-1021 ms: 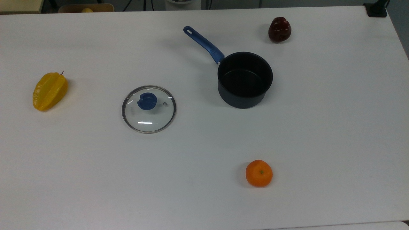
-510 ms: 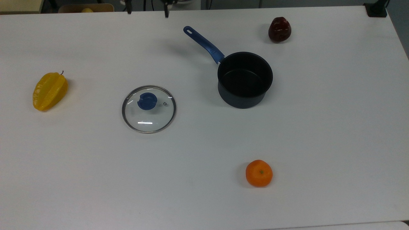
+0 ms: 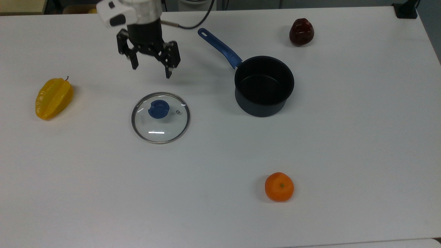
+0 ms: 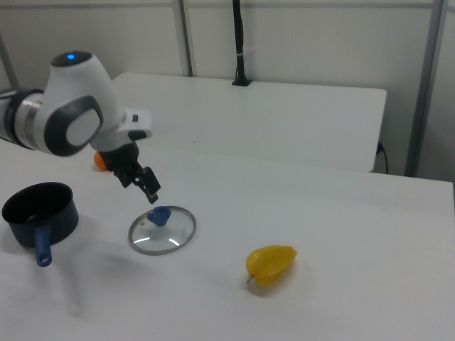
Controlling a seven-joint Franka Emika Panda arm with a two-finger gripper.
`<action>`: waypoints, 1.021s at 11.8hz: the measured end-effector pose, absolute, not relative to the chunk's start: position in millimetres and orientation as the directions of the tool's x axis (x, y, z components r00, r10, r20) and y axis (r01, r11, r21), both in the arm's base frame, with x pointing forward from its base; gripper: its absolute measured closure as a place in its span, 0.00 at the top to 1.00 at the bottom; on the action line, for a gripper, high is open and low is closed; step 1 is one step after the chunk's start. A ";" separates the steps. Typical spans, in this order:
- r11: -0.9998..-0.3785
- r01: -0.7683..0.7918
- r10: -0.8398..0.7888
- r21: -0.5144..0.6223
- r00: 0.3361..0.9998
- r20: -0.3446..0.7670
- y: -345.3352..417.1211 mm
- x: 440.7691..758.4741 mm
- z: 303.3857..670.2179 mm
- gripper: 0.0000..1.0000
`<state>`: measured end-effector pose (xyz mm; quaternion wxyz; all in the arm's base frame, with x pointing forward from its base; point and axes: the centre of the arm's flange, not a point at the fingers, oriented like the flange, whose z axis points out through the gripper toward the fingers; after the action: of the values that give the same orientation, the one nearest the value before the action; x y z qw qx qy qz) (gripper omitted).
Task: Close lid
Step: 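Move the gripper down over the glass lid's blue knob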
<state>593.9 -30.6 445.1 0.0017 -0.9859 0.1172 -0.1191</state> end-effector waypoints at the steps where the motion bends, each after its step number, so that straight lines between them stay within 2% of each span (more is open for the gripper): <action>1: -0.972 -0.231 -0.232 -0.032 0.941 0.248 -30.4 602.1 424.8 1.00; 6: -0.971 -0.236 -0.217 0.026 0.925 0.311 -16.8 624.7 351.8 1.00; 9: -0.967 -0.252 -0.227 0.039 0.920 0.318 -11.1 627.7 333.5 1.00; 12: -0.966 -0.257 -0.233 0.037 0.919 0.319 -11.1 627.9 332.2 0.96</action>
<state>627.9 -11.1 332.2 -0.0389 -0.9787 0.1251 -0.1578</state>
